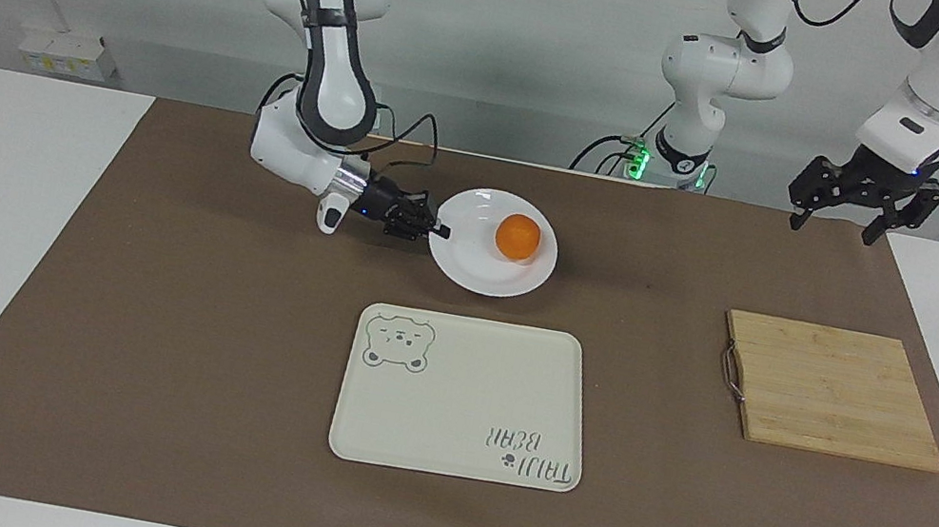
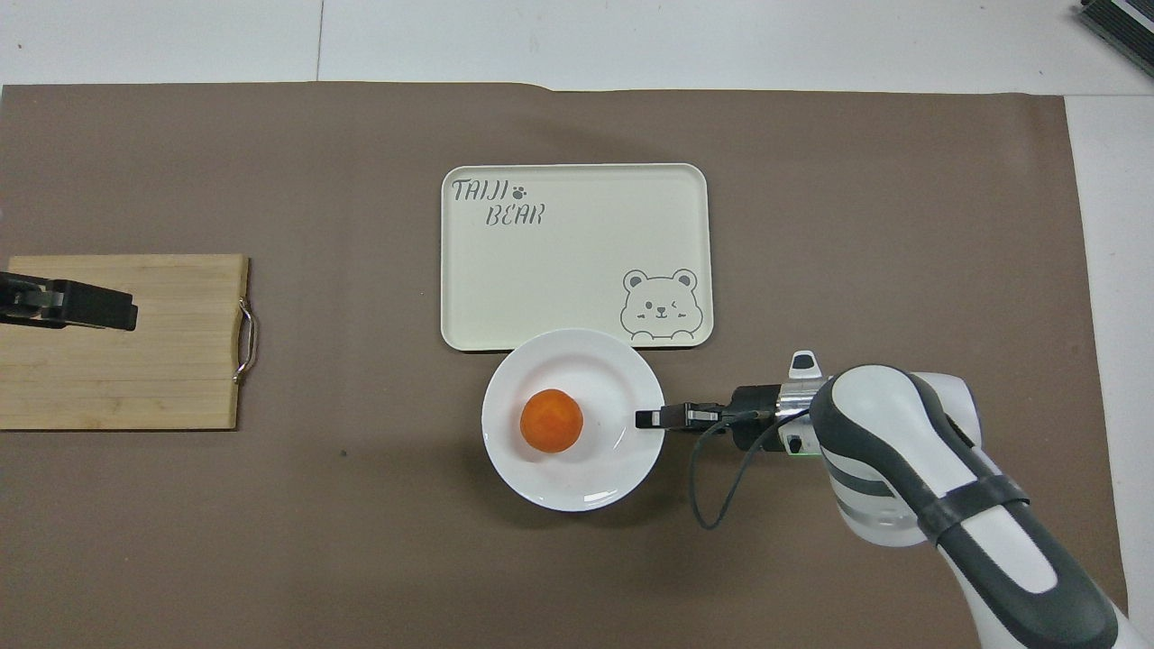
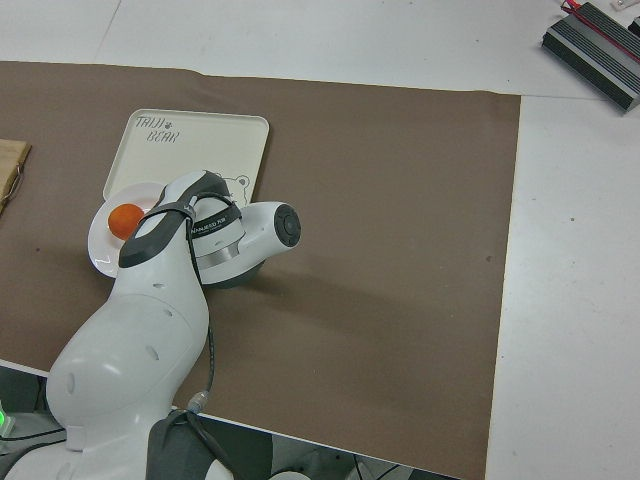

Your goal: Place orange and plate with both arms

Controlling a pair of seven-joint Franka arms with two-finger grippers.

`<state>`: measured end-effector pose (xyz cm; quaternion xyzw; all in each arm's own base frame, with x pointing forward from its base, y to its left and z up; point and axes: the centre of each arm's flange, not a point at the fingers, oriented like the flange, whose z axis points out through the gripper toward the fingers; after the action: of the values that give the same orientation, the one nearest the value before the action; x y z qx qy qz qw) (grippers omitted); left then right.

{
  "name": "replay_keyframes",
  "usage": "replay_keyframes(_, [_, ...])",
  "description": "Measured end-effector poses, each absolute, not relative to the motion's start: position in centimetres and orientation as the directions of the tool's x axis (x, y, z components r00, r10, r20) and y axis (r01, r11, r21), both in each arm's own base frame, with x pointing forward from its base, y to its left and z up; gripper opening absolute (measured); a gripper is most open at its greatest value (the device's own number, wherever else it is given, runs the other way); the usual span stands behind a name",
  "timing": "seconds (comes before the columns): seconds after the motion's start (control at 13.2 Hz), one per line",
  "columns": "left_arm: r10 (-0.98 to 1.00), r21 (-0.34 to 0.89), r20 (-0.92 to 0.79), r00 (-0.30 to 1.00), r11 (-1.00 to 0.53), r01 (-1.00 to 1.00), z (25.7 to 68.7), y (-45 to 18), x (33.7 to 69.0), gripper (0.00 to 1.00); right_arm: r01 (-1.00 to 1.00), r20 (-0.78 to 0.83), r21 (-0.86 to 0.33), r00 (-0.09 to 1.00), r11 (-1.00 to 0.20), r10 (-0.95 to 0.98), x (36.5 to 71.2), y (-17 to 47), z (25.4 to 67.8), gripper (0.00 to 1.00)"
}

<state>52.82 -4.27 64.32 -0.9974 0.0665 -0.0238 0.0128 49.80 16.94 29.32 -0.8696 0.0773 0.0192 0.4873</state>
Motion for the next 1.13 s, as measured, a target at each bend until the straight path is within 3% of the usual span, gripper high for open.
replay_keyframes(0.6, [-0.132,-0.027,0.056,0.990,-0.991,-0.131,64.5,-4.3,54.8,1.00,-0.172,-0.072,-0.840,0.976,-0.514,-0.208,59.6,17.6,27.3,0.08])
replay_keyframes(1.13, [-0.131,-0.027,0.051,0.990,-0.991,-0.130,64.5,-4.2,54.7,1.00,-0.200,-0.079,-0.833,0.966,-0.515,-0.246,63.1,16.0,23.3,0.09])
